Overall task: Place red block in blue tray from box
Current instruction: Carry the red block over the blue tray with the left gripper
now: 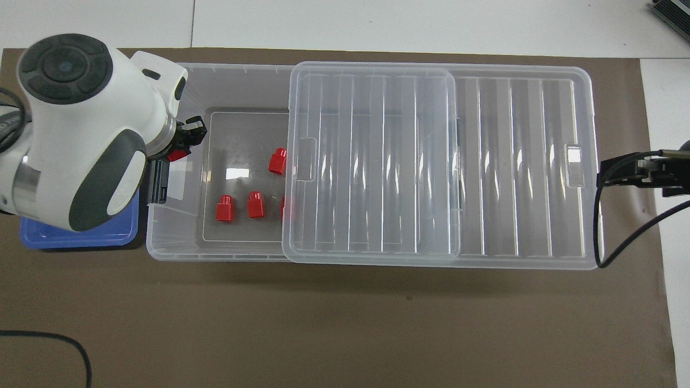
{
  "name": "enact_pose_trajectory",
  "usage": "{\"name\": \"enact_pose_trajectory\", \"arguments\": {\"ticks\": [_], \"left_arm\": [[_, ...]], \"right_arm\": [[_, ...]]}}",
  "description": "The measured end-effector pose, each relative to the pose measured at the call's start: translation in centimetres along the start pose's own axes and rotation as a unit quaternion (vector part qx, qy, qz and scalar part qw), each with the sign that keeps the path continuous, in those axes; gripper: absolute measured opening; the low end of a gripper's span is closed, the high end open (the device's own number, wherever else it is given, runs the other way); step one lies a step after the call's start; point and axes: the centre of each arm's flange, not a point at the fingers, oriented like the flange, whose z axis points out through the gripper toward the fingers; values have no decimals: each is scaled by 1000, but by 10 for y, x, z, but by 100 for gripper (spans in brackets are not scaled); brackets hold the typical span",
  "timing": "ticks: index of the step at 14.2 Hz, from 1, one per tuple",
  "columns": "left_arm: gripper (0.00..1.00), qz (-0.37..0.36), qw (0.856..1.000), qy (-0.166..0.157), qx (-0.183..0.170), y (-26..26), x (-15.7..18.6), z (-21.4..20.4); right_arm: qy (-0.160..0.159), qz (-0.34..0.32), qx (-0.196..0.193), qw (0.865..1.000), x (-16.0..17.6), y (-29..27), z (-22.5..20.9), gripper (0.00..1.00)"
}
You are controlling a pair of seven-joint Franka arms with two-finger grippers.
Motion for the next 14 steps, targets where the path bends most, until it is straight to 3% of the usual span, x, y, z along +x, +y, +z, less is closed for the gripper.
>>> {"name": "enact_pose_trajectory", "arguments": {"ticks": [3, 8, 11, 14], "left_arm": [[34, 56, 998, -21, -2, -59, 32, -13], [34, 175, 984, -33, -9, -173, 83, 4], [34, 221, 975, -6, -13, -236, 105, 37], [34, 234, 972, 17, -17, -250, 104, 89]], "right_arm": [[1, 1, 0, 1000, 1, 3, 0, 100], [6, 7, 1, 1000, 25, 36, 23, 100], [13, -3, 0, 1000, 46, 51, 51, 100], [18, -12, 9, 1000, 70, 71, 87, 96]]}}
